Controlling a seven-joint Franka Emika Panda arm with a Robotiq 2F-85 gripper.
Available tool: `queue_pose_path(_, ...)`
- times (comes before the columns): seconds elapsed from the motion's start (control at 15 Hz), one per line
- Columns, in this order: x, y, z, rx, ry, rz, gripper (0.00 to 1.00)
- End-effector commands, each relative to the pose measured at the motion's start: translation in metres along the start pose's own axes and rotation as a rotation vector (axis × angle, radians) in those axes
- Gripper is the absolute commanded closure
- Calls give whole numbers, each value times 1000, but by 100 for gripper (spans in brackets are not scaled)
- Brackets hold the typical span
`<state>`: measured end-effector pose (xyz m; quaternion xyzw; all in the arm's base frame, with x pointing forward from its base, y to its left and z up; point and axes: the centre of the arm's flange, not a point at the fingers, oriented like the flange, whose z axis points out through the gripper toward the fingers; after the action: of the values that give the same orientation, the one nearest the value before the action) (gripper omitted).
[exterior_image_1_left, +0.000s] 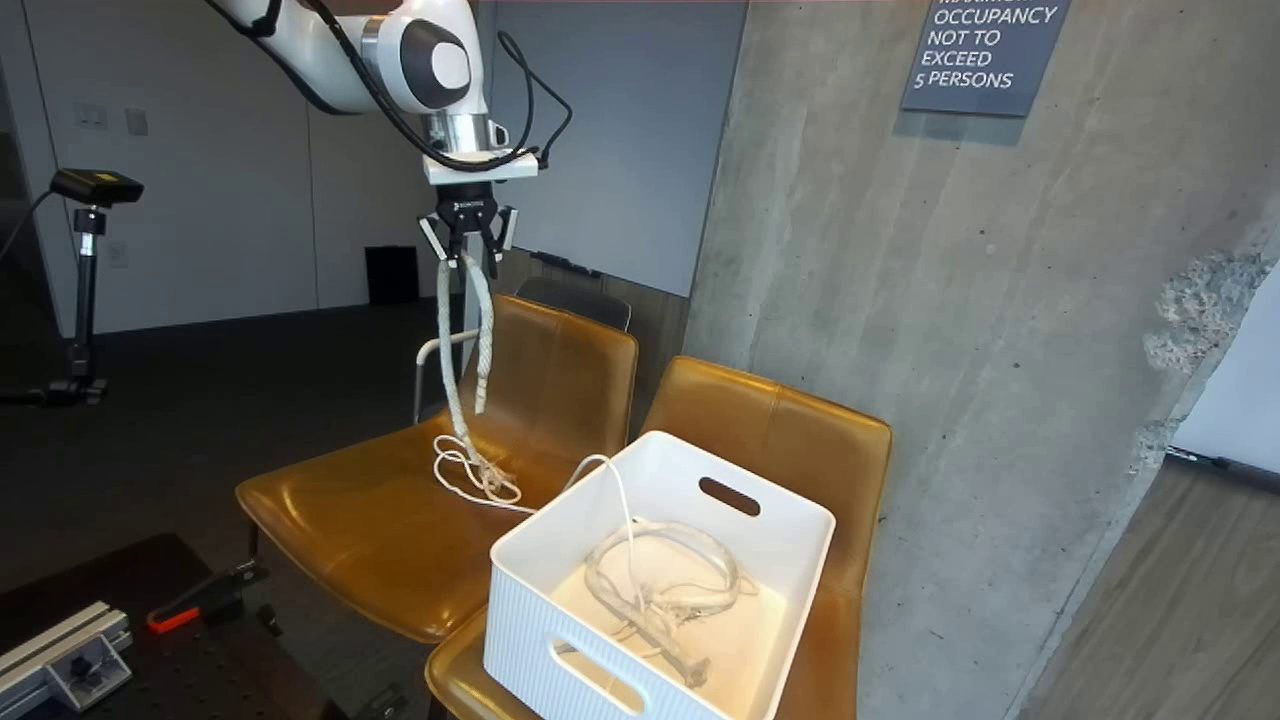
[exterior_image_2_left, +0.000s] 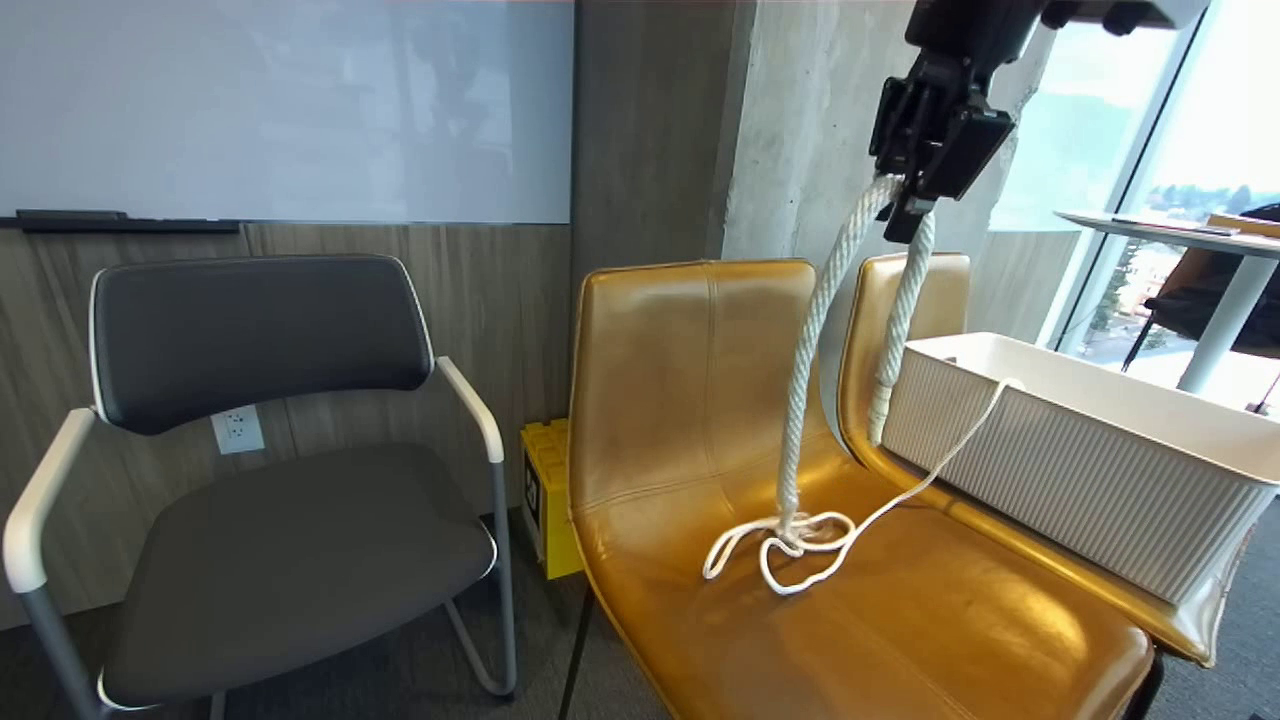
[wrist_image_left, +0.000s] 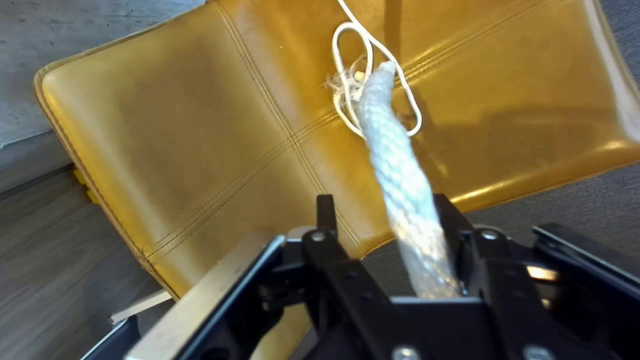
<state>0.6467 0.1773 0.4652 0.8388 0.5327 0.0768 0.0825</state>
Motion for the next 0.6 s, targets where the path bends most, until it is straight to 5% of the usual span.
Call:
queue_pose_path(0.0, -24, 2, 1, -28, -20, -58, 19)
queue_pose_path(0.2, -41, 10, 17, -8, -64, -120, 1)
queue_pose_path(0.53, -48, 6, 43, 38, -95, -173, 0)
